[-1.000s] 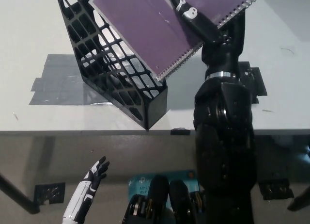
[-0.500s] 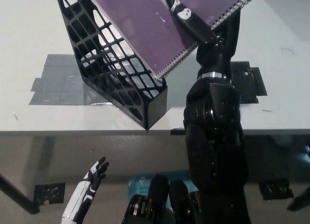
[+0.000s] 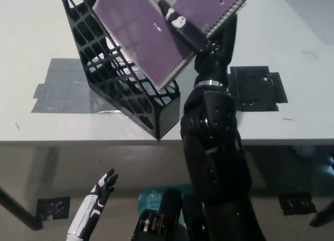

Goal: A person hands a notebook to the robot and the robot grabs it with its right hand and places it in the magazine stand kept in the centre of the desk infront of it.

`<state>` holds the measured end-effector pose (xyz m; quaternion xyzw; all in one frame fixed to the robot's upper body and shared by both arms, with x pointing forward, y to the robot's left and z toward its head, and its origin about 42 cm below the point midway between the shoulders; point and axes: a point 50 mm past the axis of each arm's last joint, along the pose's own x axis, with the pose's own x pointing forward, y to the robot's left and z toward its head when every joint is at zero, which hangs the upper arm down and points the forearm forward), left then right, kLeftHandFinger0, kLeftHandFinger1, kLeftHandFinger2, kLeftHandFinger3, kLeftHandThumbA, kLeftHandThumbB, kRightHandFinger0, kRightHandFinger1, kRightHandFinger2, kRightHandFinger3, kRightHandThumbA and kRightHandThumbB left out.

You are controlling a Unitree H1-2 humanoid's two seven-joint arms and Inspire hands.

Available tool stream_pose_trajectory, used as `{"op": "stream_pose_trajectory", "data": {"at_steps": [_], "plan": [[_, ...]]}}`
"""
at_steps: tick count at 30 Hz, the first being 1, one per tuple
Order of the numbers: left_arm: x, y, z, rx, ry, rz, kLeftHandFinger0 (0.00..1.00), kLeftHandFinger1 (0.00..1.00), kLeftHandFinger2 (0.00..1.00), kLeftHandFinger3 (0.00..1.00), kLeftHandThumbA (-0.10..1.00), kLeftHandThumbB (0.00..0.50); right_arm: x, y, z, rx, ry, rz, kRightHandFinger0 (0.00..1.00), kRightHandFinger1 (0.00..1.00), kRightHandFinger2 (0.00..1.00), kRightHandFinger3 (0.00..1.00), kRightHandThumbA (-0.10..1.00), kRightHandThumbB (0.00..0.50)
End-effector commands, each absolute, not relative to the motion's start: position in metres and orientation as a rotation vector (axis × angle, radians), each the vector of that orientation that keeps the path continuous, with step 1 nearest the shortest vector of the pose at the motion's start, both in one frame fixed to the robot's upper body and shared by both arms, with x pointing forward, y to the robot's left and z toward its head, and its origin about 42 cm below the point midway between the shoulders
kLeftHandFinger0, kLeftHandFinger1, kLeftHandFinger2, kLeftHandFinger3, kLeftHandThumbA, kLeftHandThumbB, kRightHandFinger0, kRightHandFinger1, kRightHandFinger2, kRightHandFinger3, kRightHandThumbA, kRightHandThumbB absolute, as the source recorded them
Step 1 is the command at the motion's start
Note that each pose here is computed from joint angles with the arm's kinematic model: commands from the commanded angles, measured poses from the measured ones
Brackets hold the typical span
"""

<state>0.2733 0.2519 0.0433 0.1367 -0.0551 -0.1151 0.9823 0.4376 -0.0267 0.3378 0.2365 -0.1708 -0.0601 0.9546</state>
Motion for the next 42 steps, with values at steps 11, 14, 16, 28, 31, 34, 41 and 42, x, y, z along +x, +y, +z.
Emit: {"op": "stream_pose_trajectory", "data": {"at_steps": [11, 14, 16, 28, 31, 34, 41, 42], "plan": [[0.273, 0.252, 0.055, 0.299, -0.179, -0.264, 1.0, 1.0, 1.0, 1.0, 1.0, 0.5, 0.419, 0.005, 0.362, 0.46, -0.553, -0.082, 0.0, 0.0, 0.0, 0.03, 0.81, 0.0], [0.28, 0.254, 0.058, 0.304, -0.19, -0.26, 1.0, 1.0, 1.0, 1.0, 1.0, 0.5, 0.423, 0.005, 0.36, 0.345, -0.576, -0.024, 0.34, 0.4, 0.5, 0.52, 0.85, 0.124], [0.282, 0.254, 0.059, 0.303, -0.192, -0.259, 1.0, 1.0, 1.0, 1.0, 1.0, 0.5, 0.425, 0.006, 0.357, 0.256, -0.568, 0.033, 0.69, 0.75, 0.93, 1.0, 0.9, 0.225], [0.285, 0.254, 0.062, 0.319, -0.203, -0.26, 1.0, 1.0, 1.0, 1.0, 1.0, 0.5, 0.424, 0.005, 0.362, 0.205, -0.594, 0.088, 1.0, 1.0, 1.0, 1.0, 0.96, 0.294], [0.287, 0.255, 0.063, 0.322, -0.207, -0.257, 1.0, 1.0, 1.0, 1.0, 1.0, 0.5, 0.424, 0.004, 0.367, 0.21, -0.614, 0.095, 1.0, 1.0, 1.0, 1.0, 0.98, 0.28], [0.284, 0.253, 0.061, 0.333, -0.199, -0.267, 1.0, 1.0, 1.0, 1.0, 1.0, 0.5, 0.419, -0.002, 0.371, 0.245, -0.634, 0.097, 1.0, 1.0, 1.0, 1.0, 0.94, 0.293], [0.29, 0.253, 0.064, 0.344, -0.21, -0.264, 1.0, 1.0, 1.0, 1.0, 1.0, 0.5, 0.396, -0.02, 0.408, 0.265, -0.767, 0.057, 1.0, 1.0, 1.0, 1.0, 1.0, 0.316], [0.29, 0.253, 0.064, 0.35, -0.212, -0.264, 1.0, 1.0, 1.0, 1.0, 1.0, 0.5, 0.388, -0.026, 0.415, 0.277, -0.799, 0.058, 1.0, 1.0, 1.0, 1.0, 1.0, 0.318]]}}
